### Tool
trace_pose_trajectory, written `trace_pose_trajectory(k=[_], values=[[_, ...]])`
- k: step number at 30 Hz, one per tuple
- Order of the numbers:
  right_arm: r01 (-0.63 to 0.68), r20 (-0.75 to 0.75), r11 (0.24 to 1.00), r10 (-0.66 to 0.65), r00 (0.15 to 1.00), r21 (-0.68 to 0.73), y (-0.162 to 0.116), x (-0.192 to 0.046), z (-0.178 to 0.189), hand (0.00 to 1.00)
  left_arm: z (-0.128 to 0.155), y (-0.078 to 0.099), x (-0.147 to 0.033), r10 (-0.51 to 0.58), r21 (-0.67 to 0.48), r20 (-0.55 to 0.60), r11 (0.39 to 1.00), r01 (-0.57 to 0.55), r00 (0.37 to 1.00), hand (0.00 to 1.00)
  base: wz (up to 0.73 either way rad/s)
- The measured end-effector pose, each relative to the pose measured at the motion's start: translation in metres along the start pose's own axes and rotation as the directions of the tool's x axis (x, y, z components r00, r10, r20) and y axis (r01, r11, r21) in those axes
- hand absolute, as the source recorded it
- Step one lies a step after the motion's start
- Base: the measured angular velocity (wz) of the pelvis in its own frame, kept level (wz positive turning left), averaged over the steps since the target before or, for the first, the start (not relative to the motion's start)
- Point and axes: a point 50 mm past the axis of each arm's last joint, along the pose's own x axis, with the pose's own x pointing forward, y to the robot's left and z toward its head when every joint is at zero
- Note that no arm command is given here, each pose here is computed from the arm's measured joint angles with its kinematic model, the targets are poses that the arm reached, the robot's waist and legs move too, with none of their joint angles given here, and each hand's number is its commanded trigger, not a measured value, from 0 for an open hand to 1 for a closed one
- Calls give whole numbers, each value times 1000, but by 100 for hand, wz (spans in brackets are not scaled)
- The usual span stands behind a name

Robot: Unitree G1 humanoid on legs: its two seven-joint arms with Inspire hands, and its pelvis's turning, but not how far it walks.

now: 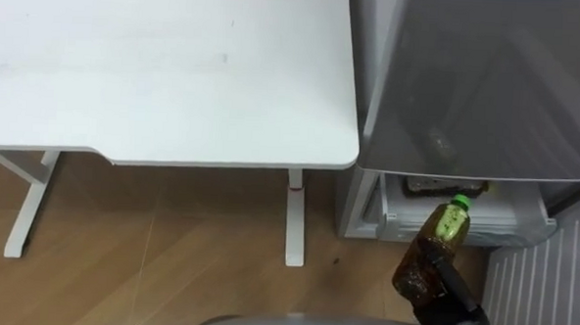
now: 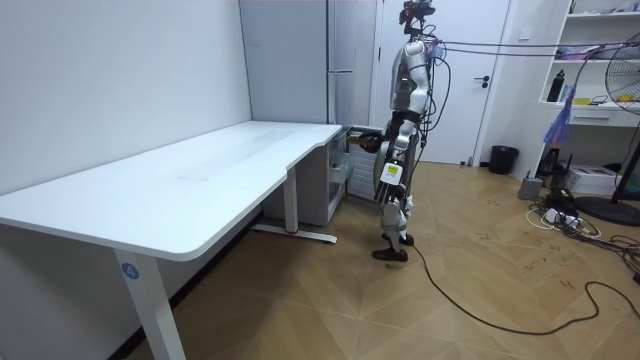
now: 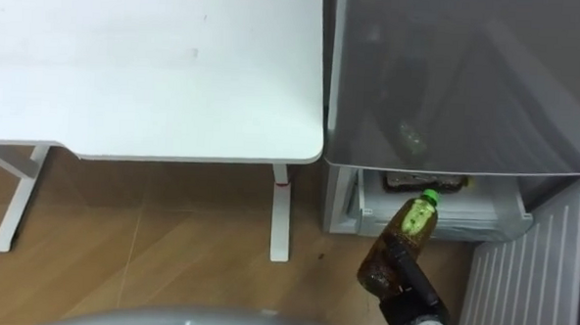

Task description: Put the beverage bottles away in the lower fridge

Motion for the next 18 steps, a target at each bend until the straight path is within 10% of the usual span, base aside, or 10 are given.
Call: trace_pose_trajectory(k=[18], values=[[3, 78, 988, -15, 997, 155, 15, 8, 10, 100, -3, 4, 0, 24, -51, -8, 998, -24, 1000, 0, 0]])
